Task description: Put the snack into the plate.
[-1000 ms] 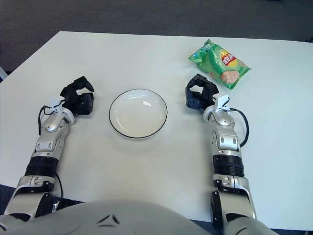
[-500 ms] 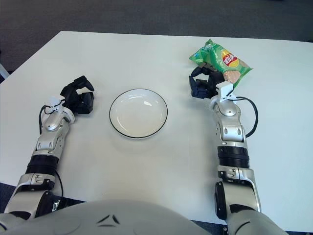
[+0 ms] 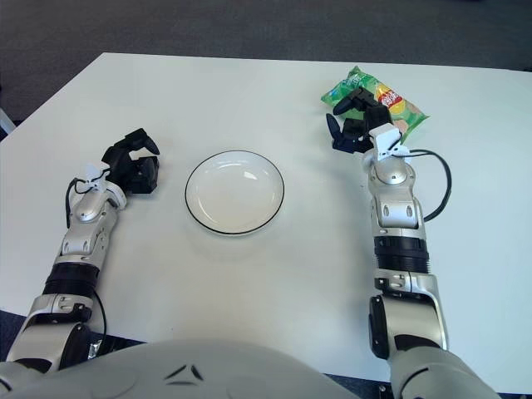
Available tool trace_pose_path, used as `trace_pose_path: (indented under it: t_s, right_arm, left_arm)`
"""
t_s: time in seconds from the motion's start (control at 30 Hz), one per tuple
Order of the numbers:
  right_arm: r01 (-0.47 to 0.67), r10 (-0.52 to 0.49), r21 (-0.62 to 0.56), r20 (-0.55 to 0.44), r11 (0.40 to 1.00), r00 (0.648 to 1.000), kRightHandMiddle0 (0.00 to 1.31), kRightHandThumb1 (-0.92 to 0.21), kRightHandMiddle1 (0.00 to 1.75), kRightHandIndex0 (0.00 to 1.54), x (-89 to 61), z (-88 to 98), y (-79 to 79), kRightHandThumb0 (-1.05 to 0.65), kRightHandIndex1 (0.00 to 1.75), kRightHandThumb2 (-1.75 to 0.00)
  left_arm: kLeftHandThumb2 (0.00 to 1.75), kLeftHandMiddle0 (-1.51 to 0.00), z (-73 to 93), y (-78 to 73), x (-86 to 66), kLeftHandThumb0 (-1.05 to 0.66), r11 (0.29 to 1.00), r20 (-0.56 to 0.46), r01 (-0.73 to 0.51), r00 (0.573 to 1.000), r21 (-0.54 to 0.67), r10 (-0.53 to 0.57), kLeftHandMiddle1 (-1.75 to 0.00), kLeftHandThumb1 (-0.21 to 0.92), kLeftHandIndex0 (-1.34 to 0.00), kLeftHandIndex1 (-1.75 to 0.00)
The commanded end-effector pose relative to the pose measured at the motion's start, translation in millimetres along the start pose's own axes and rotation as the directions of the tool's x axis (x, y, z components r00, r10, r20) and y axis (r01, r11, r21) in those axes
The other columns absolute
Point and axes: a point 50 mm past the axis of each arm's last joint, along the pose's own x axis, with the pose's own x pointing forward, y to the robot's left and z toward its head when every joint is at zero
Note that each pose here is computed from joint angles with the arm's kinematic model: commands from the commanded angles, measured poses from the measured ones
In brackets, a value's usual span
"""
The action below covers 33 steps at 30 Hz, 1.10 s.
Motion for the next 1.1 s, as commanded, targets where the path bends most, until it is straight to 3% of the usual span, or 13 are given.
trace_pose_path:
  t_s: [0.0,0.13,0.17,0.27,0.47,0.67,0.77,0.8,0.93,0.97,1.0,1.07]
  right_arm:
    - [0.023,-0.017,-0.103,0.062,0.994,0.998,0.36,-0.65,1.75,0.89,6.8,8.7,-8.2,-0.39,1.75,-0.89]
    - [0.046,-0.026,-0.200,0.103,0.979,0.994,0.35,-0.66,1.75,0.82,13.0,11.5,-18.1,-0.38,1.75,-0.88]
    - [0.052,-0.028,-0.217,0.112,0.975,0.993,0.34,-0.55,1.75,0.75,14.1,12.1,-19.8,-0.25,1.75,-1.02]
    - [0.090,-0.040,-0.306,0.166,0.948,0.985,0.31,-0.43,1.75,0.66,18.3,15.9,-26.6,-0.09,1.74,-1.19]
    - [0.170,-0.063,-0.447,0.245,0.878,0.968,0.35,-0.33,1.73,0.65,26.2,18.2,-34.2,-0.02,1.75,-1.31]
    - [0.248,-0.099,-0.581,0.276,0.775,0.956,0.35,-0.32,1.73,0.65,41.7,13.8,-45.5,-0.02,1.75,-1.33]
    - [0.277,-0.111,-0.650,0.284,0.708,0.952,0.27,-0.44,1.74,0.56,48.3,9.1,-52.5,-0.01,1.72,-1.18]
    - [0.286,-0.111,-0.668,0.293,0.687,0.950,0.27,-0.57,1.74,0.52,49.4,8.6,-53.5,-0.14,1.68,-1.01]
    - [0.314,-0.089,-0.721,0.332,0.618,0.939,0.23,-0.81,1.75,0.38,52.3,7.1,-53.7,-0.30,1.56,-0.67]
    - [0.308,-0.081,-0.736,0.327,0.604,0.941,0.22,-0.85,1.75,0.35,52.9,4.5,-53.1,-0.32,1.53,-0.61]
    - [0.303,-0.075,-0.746,0.324,0.593,0.943,0.15,-0.87,1.70,0.32,53.3,2.6,-52.7,-0.49,1.50,-0.61]
    - [0.297,-0.067,-0.760,0.319,0.578,0.945,0.10,-0.90,1.65,0.29,53.9,0.0,-52.4,-0.64,1.48,-0.61]
  left_arm:
    - [1.41,-1.28,-43.1,-2.8,-26.8,-0.51,0.999,-0.190,-0.027,0.981,-0.032,0.020,-1.75,0.24,-0.67,-1.75]
    - [1.38,-1.28,-43.6,-2.0,-27.4,-0.50,0.999,-0.192,-0.025,0.981,-0.032,0.018,-1.75,0.26,-0.66,-1.75]
    - [1.37,-1.28,-43.7,-1.6,-27.6,-0.49,0.999,-0.192,-0.024,0.981,-0.034,0.017,-1.75,0.27,-0.65,-1.75]
    - [1.34,-1.28,-44.2,-0.9,-27.8,-0.48,0.999,-0.186,-0.027,0.982,-0.036,0.020,-1.75,0.29,-0.63,-1.75]
    - [1.36,-1.30,-45.0,-0.8,-27.3,-0.49,0.998,-0.173,-0.048,0.984,-0.032,0.042,-1.75,0.28,-0.64,-1.75]
    - [1.36,-1.31,-45.4,0.2,-28.2,-0.49,0.998,-0.168,-0.058,0.984,-0.027,0.053,-1.75,0.28,-0.64,-1.75]
    - [1.36,-1.31,-45.8,0.5,-28.2,-0.49,0.998,-0.169,-0.060,0.984,-0.024,0.055,-1.75,0.28,-0.64,-1.75]
    - [1.36,-1.31,-45.9,0.6,-28.2,-0.49,0.998,-0.169,-0.060,0.984,-0.023,0.056,-1.75,0.28,-0.64,-1.75]
    - [1.36,-1.31,-46.1,0.8,-28.7,-0.49,0.998,-0.167,-0.063,0.984,-0.021,0.059,-1.75,0.28,-0.64,-1.75]
    - [1.36,-1.31,-46.2,0.6,-28.8,-0.49,0.998,-0.168,-0.064,0.984,-0.020,0.060,-1.75,0.28,-0.64,-1.75]
    - [1.36,-1.31,-46.2,0.5,-28.9,-0.49,0.998,-0.169,-0.064,0.984,-0.019,0.060,-1.75,0.28,-0.64,-1.75]
    - [1.36,-1.31,-46.4,0.3,-28.9,-0.49,0.998,-0.170,-0.064,0.984,-0.019,0.060,-1.75,0.28,-0.64,-1.75]
